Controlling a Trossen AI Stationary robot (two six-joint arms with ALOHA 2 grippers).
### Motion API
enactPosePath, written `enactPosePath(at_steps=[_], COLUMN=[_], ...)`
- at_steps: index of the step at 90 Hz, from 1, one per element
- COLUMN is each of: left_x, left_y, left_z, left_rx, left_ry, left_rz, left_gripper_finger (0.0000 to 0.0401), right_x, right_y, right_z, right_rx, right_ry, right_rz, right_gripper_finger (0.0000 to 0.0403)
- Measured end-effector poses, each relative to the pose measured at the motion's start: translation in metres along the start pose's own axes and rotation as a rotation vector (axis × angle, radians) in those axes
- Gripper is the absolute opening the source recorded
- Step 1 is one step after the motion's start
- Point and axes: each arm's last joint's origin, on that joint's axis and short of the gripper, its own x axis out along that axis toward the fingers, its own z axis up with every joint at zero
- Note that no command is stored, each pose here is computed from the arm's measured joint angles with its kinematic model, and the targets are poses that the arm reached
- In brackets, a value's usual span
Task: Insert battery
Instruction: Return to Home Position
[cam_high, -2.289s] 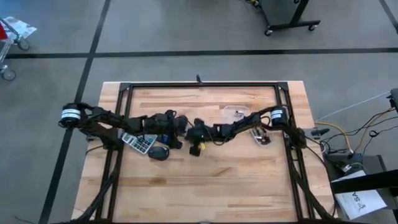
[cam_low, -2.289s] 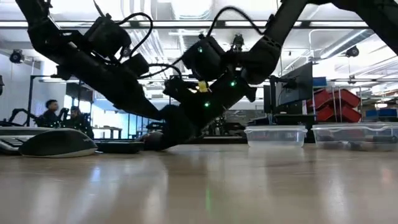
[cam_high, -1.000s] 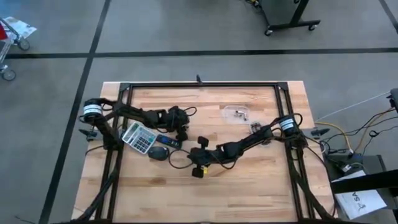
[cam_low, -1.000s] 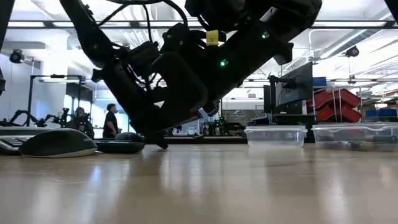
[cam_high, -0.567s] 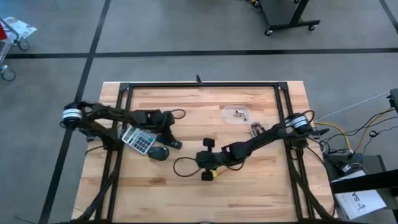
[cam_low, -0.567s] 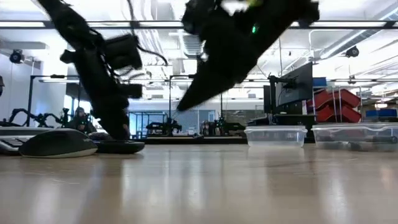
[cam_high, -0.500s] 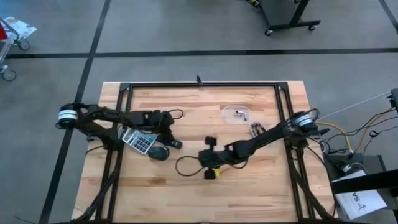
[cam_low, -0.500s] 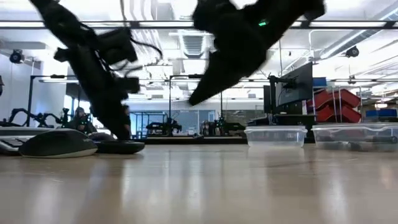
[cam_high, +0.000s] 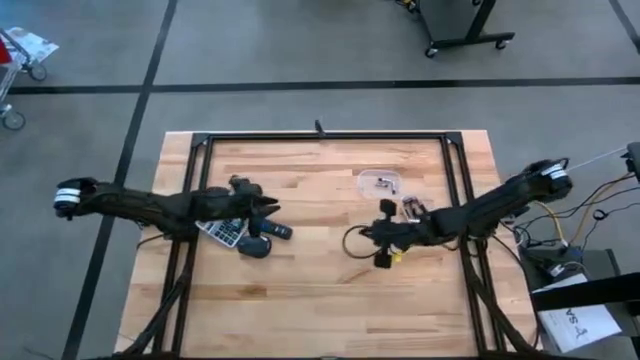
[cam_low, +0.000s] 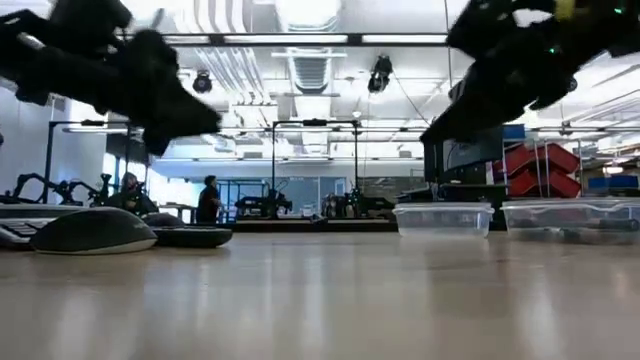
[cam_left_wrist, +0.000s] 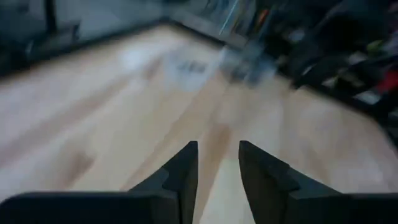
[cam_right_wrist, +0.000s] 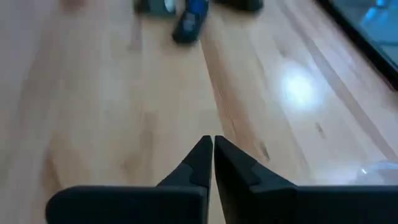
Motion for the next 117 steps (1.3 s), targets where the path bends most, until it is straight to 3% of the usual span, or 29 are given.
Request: enactPosePath(at_steps=[17, 42, 58, 76, 94, 117], left_x=[-0.016, -0.035, -0.042, -0.048, -0.053, -0.067], left_y=[-0.004, 0.002, 0.01, 0.008, 0.01, 0.015], left_z=[0.01, 0.0, -0.015, -0.013, -0.017, -0.021], left_rx=[-0.005, 0.031, 0.009, 0.029, 0.048, 0.055], left_ry=[-0.186, -0.283, -0.237, -0.249, -0.215, -0.211], left_rz=[-0.093, -0.13, -0.123, -0.212, -0.213, -0.213], left_gripper_finger=[0.0098, 0.0098, 0.0098, 0.0098, 0.009, 0.0064], right_x=[-0.032, -0.061, -0.074, -0.087, -0.102, -0.108], right_y=[-0.019, -0.036, -0.042, -0.043, -0.047, -0.05], right_z=[-0.041, -0.079, -0.081, -0.075, -0.065, -0.068], right_rx=[0.094, 0.166, 0.187, 0.203, 0.224, 0.235], right_ry=[-0.104, -0.3, -0.353, -0.452, -0.61, -0.604], right_rz=[0.024, 0.094, 0.116, 0.243, 0.293, 0.303], right_gripper_finger=[0.0, 0.0, 0.0, 0.0, 0.0, 0.0])
